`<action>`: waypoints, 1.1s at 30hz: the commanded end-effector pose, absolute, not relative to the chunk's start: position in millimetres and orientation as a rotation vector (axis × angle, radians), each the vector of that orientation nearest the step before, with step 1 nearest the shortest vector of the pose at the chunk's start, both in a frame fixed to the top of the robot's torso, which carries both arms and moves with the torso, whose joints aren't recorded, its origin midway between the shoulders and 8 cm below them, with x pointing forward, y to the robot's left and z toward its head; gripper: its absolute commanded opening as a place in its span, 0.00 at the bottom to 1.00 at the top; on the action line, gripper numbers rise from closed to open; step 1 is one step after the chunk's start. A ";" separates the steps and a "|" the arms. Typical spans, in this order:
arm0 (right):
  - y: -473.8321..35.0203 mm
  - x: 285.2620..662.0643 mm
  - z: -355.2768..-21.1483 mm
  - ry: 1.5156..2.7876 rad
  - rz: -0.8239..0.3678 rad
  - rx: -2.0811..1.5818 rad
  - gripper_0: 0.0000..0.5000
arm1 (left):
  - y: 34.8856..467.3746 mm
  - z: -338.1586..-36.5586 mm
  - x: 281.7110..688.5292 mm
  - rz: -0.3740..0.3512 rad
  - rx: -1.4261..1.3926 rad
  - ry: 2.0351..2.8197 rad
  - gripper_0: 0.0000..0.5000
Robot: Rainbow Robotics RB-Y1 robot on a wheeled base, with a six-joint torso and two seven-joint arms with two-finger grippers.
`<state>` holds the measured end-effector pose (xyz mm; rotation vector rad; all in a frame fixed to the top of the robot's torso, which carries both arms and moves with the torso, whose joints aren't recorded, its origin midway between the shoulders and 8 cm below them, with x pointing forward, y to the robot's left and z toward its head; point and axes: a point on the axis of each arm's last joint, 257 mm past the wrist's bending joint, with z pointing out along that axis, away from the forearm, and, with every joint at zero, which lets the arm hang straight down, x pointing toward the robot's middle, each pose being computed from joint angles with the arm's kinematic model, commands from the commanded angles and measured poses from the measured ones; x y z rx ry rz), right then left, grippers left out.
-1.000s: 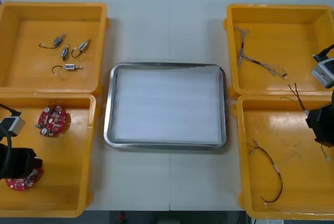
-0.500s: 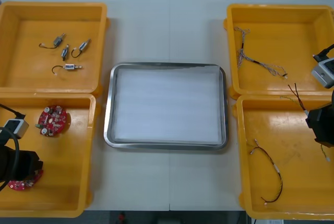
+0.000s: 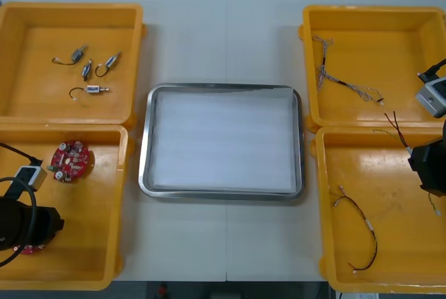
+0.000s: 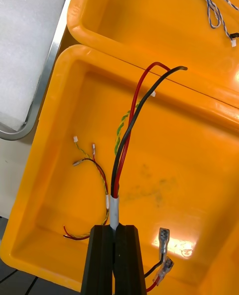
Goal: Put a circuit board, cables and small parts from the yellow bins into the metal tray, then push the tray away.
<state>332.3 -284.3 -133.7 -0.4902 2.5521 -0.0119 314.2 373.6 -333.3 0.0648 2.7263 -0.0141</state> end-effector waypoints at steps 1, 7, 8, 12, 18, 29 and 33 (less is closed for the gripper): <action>-278.6 330.6 -128.4 2.524 -0.034 -0.540 0.00 | 385.5 -340.2 299.8 0.084 0.304 2.746 1.00; -278.3 330.4 -128.7 2.525 -0.033 -0.542 0.00 | 387.5 -343.2 298.9 0.113 0.332 2.742 1.00; -279.3 330.8 -128.2 2.524 -0.037 -0.539 0.00 | 387.9 -343.1 299.0 0.114 0.330 2.742 1.00; -278.6 330.7 -128.2 2.523 -0.035 -0.542 0.00 | 387.3 -344.0 298.4 0.114 0.333 2.742 1.00; -278.6 330.6 -128.4 2.524 -0.033 -0.538 0.00 | 387.9 -346.4 294.8 0.111 0.332 2.747 0.00; -278.0 330.3 -128.4 2.525 -0.031 -0.539 0.00 | 389.1 -343.1 298.4 0.112 0.337 2.735 0.00; -278.2 330.0 -128.8 2.527 -0.030 -0.537 0.00 | 386.2 -336.6 305.9 0.107 0.340 2.725 0.00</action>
